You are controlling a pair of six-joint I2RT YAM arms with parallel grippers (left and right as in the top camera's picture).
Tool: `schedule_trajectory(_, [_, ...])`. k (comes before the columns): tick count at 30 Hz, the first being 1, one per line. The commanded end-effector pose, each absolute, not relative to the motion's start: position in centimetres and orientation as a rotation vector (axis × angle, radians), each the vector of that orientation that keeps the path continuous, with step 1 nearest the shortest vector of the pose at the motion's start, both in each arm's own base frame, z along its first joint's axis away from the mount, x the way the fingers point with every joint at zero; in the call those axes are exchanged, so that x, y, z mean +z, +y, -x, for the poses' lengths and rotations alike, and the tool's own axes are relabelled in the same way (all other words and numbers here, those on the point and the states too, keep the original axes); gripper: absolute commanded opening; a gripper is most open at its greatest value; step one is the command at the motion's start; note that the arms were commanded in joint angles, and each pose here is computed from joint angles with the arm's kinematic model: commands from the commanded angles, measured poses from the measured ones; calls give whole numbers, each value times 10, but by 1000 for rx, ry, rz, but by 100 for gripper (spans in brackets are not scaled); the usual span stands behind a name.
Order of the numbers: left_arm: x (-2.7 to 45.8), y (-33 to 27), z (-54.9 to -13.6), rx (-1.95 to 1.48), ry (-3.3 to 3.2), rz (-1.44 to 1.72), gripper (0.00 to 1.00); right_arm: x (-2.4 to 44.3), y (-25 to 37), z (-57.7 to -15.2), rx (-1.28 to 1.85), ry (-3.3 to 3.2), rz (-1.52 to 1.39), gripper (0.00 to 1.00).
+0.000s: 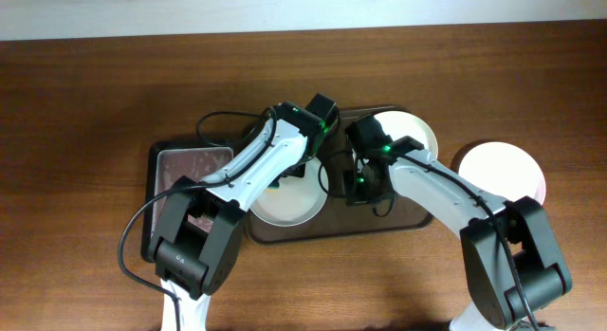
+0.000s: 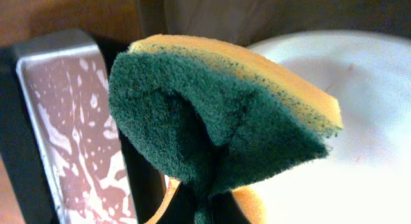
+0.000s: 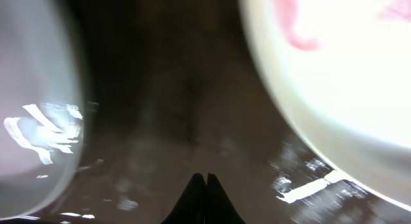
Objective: Clean dirty plates on tray and stack at the side
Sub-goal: 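Scrub the plate held by the right gripper with the sponge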
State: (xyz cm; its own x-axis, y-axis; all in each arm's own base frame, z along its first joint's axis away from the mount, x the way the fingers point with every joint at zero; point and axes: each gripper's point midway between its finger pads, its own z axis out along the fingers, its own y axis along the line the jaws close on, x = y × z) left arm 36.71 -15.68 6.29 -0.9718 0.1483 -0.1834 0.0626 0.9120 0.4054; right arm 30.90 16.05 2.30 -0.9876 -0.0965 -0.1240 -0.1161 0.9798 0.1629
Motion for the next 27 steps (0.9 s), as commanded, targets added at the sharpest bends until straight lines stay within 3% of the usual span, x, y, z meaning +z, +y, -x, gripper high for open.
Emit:
schedule_trajectory(1, [73, -153, -368, 596, 2884, -127, 0, 34, 191, -311, 521, 2959, 240, 4])
schedule_trajectory(4, [87, -146, -368, 572, 2912, -81, 0, 43, 209, -317, 660, 2900, 267, 5])
schedule_trajectory(7, [86, -143, -368, 480, 2969, -23, 0, 53, 224, -327, 773, 2824, 299, 14])
schedule_trajectory(10, [84, -141, -371, 423, 2992, -4, 0, 43, 220, -333, 680, 2833, 256, 32])
schedule_trajectory(15, [79, -152, -376, 244, 3036, -94, 0, 6, 215, -338, 577, 2903, 125, 36])
schedule_trajectory(16, [78, -156, -377, 196, 3041, -120, 0, -1, 218, -337, 590, 2915, 106, 35])
schedule_trajectory(19, [77, -163, -378, 126, 3048, -136, 0, -11, 224, -333, 598, 2935, 123, 6])
schedule_trajectory(27, [61, -187, -363, -100, 3115, -187, 0, -5, 162, -326, 195, 3024, -68, 4])
